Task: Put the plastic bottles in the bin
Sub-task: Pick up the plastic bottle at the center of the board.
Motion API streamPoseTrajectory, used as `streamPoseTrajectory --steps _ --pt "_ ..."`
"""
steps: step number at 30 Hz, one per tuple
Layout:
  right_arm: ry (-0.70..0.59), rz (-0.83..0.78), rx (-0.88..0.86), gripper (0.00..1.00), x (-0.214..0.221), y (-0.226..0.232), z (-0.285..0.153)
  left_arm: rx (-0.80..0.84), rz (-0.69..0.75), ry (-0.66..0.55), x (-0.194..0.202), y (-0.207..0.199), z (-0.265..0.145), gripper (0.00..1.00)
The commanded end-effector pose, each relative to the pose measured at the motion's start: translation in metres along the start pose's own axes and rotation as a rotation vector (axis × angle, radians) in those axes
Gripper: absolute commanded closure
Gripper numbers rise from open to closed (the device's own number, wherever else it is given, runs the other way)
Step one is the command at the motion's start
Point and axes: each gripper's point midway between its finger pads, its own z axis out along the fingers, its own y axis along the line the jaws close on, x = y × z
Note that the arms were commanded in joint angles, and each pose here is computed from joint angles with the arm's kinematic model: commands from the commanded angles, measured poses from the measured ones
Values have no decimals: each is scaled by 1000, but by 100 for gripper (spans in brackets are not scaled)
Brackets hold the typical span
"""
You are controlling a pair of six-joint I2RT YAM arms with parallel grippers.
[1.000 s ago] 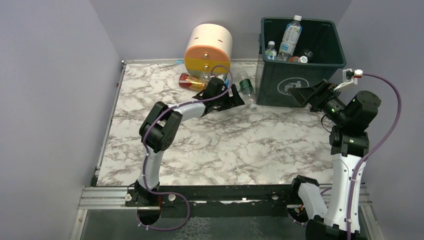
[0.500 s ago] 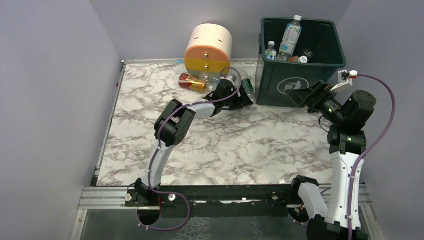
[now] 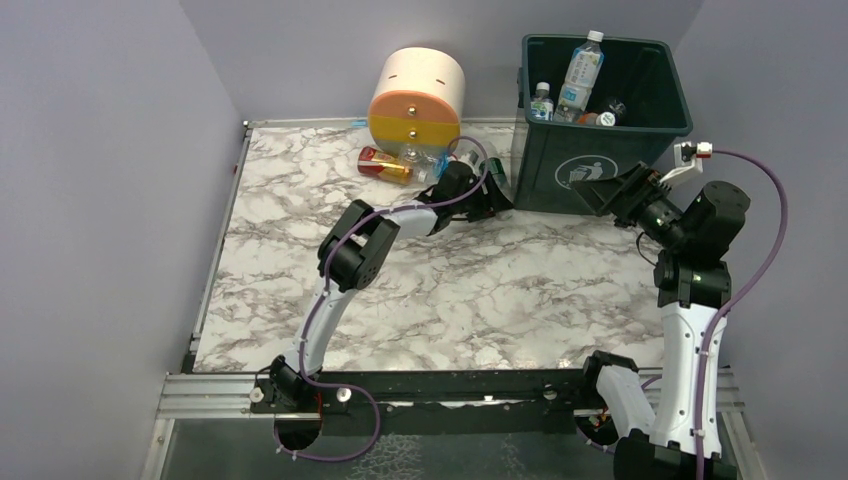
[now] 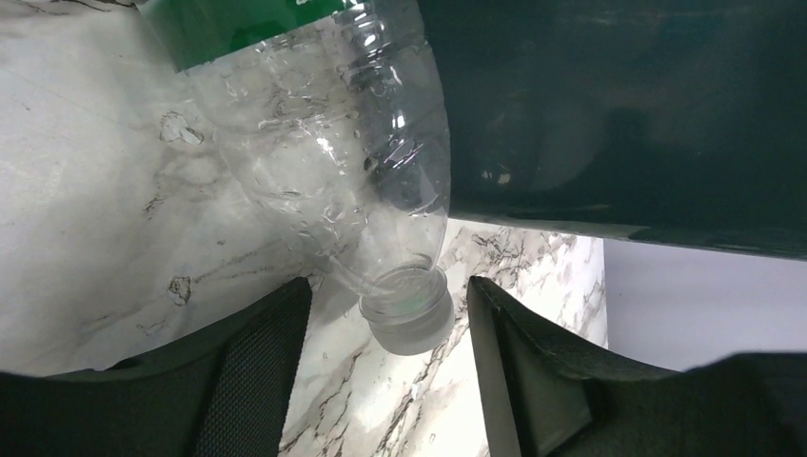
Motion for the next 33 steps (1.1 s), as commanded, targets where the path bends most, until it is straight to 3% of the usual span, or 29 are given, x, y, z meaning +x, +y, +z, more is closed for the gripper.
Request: streamPoseTrajectory --steps 1,7,16,33 --pt "9 -6 -31 12 3 4 1 24 -5 -5 5 -6 12 36" --pt "15 -2 -32 12 5 2 1 15 -10 0 11 -2 14 40" --pt "24 4 -37 12 8 1 2 15 -26 3 14 1 16 55" --pt "38 21 -56 12 15 2 1 7 1 -2 26 -7 -39 55"
